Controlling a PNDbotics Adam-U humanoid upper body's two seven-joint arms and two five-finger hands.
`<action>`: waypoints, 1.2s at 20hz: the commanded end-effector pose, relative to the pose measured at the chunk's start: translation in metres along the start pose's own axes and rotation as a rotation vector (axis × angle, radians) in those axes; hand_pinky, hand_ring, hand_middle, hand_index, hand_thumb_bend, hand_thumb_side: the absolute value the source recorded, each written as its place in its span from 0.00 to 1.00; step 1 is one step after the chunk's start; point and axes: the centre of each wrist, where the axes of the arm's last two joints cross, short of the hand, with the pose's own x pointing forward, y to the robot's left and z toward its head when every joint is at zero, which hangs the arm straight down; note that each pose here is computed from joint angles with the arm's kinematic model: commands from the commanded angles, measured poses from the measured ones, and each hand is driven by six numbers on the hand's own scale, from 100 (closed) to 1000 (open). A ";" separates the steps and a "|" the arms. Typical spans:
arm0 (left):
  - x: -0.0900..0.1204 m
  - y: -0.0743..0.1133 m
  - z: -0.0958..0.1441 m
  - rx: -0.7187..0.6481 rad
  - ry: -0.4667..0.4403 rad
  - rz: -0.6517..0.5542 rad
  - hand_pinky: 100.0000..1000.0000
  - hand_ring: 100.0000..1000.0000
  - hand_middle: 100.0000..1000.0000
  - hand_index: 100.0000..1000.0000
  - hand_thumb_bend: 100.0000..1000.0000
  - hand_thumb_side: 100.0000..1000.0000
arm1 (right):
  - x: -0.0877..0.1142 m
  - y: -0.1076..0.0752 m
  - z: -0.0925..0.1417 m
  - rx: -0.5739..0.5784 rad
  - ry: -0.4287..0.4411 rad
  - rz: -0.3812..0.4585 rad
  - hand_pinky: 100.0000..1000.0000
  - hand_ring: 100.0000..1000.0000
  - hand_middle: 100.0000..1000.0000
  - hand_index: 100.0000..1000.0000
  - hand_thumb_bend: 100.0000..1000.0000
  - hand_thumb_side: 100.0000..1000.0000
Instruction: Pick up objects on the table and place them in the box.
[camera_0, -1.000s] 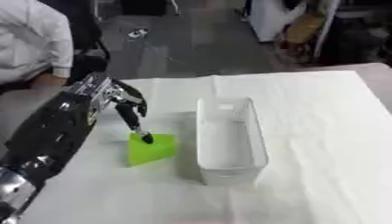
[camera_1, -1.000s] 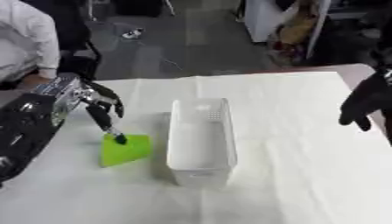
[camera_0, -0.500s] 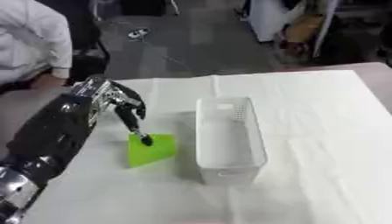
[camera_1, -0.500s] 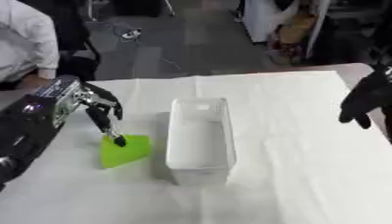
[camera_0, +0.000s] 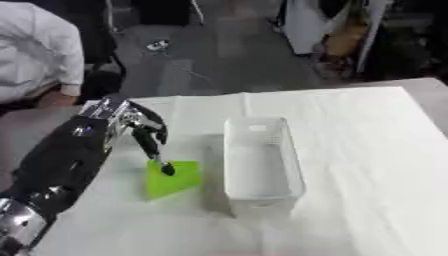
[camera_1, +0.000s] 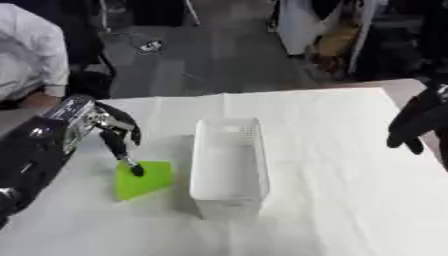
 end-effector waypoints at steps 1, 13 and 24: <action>0.002 -0.016 -0.010 -0.203 -0.069 -0.133 0.60 0.73 0.85 0.86 0.71 0.69 | 0.003 -0.004 -0.005 0.001 -0.022 0.011 0.00 0.30 0.42 0.55 0.00 0.79; 0.002 0.018 0.022 -0.076 -0.078 -0.193 0.56 0.72 0.86 0.87 0.70 0.69 | 0.003 -0.004 -0.003 0.015 -0.008 0.011 0.00 0.30 0.42 0.55 0.00 0.79; -0.001 0.006 0.012 -0.144 -0.093 -0.229 0.56 0.72 0.86 0.88 0.74 0.68 | 0.003 -0.005 -0.003 0.018 -0.008 0.010 0.00 0.30 0.42 0.55 0.00 0.79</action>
